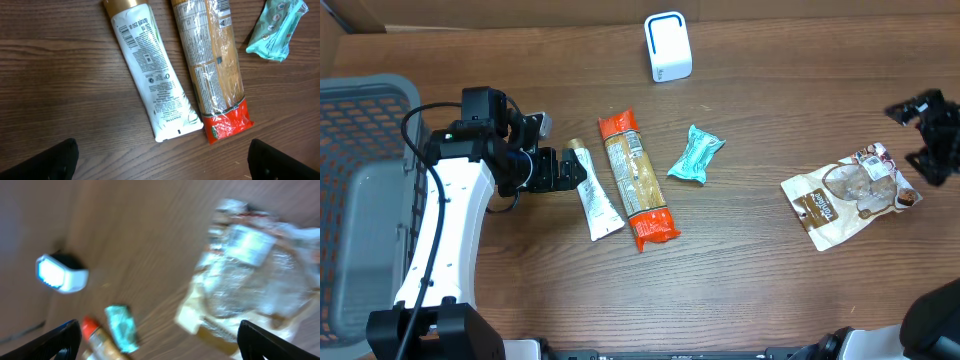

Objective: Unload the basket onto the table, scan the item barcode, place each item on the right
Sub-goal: 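Move the right gripper left to the mint-green package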

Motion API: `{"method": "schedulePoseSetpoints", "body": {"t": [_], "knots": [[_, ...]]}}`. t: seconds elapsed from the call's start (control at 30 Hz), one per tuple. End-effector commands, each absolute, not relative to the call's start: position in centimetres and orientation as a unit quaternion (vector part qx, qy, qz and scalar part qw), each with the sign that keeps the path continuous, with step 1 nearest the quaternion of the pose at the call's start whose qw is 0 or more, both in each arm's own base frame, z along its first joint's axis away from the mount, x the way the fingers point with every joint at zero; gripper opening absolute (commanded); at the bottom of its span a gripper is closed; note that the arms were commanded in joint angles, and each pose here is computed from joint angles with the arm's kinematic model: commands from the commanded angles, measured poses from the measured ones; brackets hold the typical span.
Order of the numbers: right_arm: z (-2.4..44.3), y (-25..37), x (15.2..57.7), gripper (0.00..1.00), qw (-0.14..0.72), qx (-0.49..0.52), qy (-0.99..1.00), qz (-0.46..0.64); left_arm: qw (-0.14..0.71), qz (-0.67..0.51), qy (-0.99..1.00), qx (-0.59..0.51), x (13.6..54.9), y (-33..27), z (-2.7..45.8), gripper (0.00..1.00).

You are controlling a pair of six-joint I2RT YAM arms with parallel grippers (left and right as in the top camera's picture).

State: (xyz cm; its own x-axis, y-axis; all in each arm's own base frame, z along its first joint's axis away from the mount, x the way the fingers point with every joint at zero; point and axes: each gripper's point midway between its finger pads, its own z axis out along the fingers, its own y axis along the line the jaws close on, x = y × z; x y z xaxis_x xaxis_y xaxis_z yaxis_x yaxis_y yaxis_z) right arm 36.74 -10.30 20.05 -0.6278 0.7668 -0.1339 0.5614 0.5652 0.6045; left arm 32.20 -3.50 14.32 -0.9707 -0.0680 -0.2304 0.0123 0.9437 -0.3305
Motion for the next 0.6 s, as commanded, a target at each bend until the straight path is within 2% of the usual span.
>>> {"method": "schedulePoseSetpoints", "body": {"t": [0.0, 0.3, 0.47, 0.57], "knots": [[25.2, -5.8, 38.3, 1.00, 0.242, 0.307, 0.870, 0.300, 0.120, -0.166, 0.979, -0.004, 32.2, -3.6, 14.2, 1.00], [27.4, 2.4, 41.2, 1.00, 0.288, 0.179, 0.888, 0.311, 0.120, -0.166, 0.979, -0.004, 32.2, -3.6, 14.2, 1.00], [27.1, 4.0, 42.2, 1.00, 0.312, 0.157, 0.900, 0.261, 0.120, -0.166, 0.979, -0.004, 32.2, -3.6, 14.2, 1.00], [26.3, 4.2, 41.6, 1.00, 0.297, 0.158, 0.910, 0.244, 0.120, -0.166, 0.979, -0.004, 32.2, -3.6, 14.2, 0.99]]}}
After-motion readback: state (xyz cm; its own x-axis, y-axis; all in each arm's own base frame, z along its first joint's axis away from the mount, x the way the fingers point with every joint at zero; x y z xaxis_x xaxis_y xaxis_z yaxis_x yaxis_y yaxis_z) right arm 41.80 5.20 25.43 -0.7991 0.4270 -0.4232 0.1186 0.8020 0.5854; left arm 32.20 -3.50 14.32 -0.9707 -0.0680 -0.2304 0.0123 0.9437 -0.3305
